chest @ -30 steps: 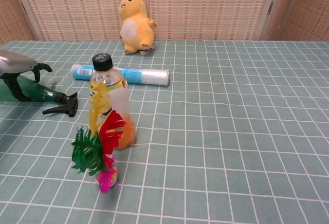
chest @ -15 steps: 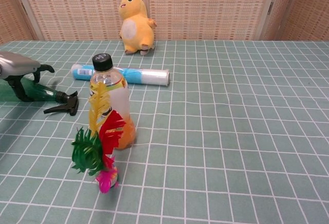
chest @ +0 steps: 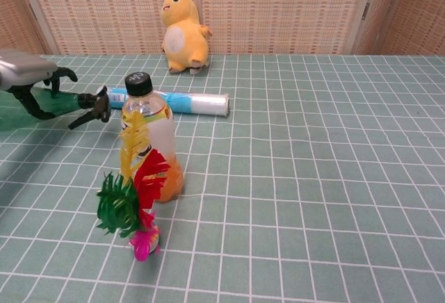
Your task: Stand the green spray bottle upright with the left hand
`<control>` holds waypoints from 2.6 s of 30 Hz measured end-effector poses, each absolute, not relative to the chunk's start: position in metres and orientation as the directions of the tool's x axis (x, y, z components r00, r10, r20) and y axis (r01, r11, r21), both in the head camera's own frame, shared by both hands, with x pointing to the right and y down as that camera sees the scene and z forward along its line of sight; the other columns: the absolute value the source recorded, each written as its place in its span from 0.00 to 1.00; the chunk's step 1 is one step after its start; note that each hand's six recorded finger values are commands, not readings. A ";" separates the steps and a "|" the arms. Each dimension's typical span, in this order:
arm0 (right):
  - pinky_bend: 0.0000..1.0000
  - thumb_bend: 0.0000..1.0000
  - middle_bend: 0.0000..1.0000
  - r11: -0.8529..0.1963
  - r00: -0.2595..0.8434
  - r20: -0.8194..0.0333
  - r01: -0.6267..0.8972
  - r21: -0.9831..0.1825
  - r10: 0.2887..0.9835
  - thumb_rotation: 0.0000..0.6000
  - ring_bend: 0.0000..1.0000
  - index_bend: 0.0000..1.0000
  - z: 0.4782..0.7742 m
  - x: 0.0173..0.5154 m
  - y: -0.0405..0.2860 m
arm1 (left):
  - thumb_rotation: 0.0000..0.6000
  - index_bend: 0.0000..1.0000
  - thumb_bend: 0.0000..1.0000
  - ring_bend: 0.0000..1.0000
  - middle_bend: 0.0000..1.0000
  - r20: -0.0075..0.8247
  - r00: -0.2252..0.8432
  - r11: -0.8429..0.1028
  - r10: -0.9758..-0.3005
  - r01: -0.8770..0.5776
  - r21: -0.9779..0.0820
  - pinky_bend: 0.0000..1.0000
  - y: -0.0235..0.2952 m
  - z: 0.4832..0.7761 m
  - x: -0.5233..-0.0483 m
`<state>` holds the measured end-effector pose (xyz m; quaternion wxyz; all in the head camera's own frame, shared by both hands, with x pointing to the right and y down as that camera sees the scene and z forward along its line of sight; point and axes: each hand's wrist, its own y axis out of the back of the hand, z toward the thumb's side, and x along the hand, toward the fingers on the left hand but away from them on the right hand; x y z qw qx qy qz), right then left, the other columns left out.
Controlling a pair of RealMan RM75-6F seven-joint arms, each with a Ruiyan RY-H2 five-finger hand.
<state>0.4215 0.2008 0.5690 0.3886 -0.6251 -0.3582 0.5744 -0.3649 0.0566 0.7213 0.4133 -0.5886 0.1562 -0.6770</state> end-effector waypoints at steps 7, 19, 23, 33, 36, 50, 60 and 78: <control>0.07 0.00 0.26 -0.439 0.086 -0.437 0.004 -0.899 0.896 1.00 0.06 0.38 0.568 0.422 0.201 | 1.00 0.37 0.29 0.33 0.66 0.549 0.073 -0.511 -0.833 0.283 -0.812 0.18 0.039 0.688 -0.362; 0.07 0.00 0.26 -0.440 0.080 -0.439 0.002 -0.898 0.895 1.00 0.06 0.38 0.569 0.422 0.201 | 1.00 0.44 0.32 0.37 0.71 0.446 -0.003 -0.446 -0.895 -0.015 -0.895 0.21 0.017 0.654 -0.379; 0.07 0.00 0.27 -0.441 0.079 -0.439 0.001 -0.898 0.895 1.00 0.07 0.38 0.569 0.422 0.201 | 1.00 0.45 0.32 0.38 0.72 0.465 -0.030 -0.462 -0.885 -0.066 -0.884 0.21 0.016 0.652 -0.386; 0.08 0.00 0.27 -0.442 0.081 -0.440 0.001 -0.897 0.894 1.00 0.07 0.38 0.568 0.422 0.201 | 1.00 0.45 0.31 0.38 0.72 0.549 -0.089 -0.526 -0.831 -0.195 -0.828 0.21 0.016 0.658 -0.393; 0.08 0.00 0.27 -0.443 0.081 -0.442 0.000 -0.896 0.893 1.00 0.07 0.38 0.568 0.422 0.201 | 1.00 0.44 0.31 0.38 0.72 0.551 -0.091 -0.525 -0.830 -0.208 -0.825 0.21 0.015 0.659 -0.391; 0.08 0.00 0.27 -0.444 0.078 -0.443 -0.003 -0.896 0.893 1.00 0.07 0.38 0.569 0.422 0.202 | 1.00 0.44 0.31 0.38 0.71 0.541 -0.151 -0.435 -0.827 -0.438 -0.787 0.20 -0.004 0.649 -0.389; 0.08 0.00 0.27 -0.441 0.079 -0.440 -0.003 -0.897 0.894 1.00 0.07 0.38 0.568 0.422 0.202 | 1.00 0.44 0.31 0.38 0.70 0.584 -0.178 -0.444 -0.792 -0.487 -0.752 0.18 0.000 0.660 -0.394; 0.08 0.00 0.27 -0.441 0.079 -0.440 -0.003 -0.897 0.895 1.00 0.07 0.39 0.568 0.422 0.202 | 1.00 0.05 0.22 0.18 0.21 0.621 -0.146 -0.490 -0.770 -0.487 -0.723 0.12 0.000 0.662 -0.396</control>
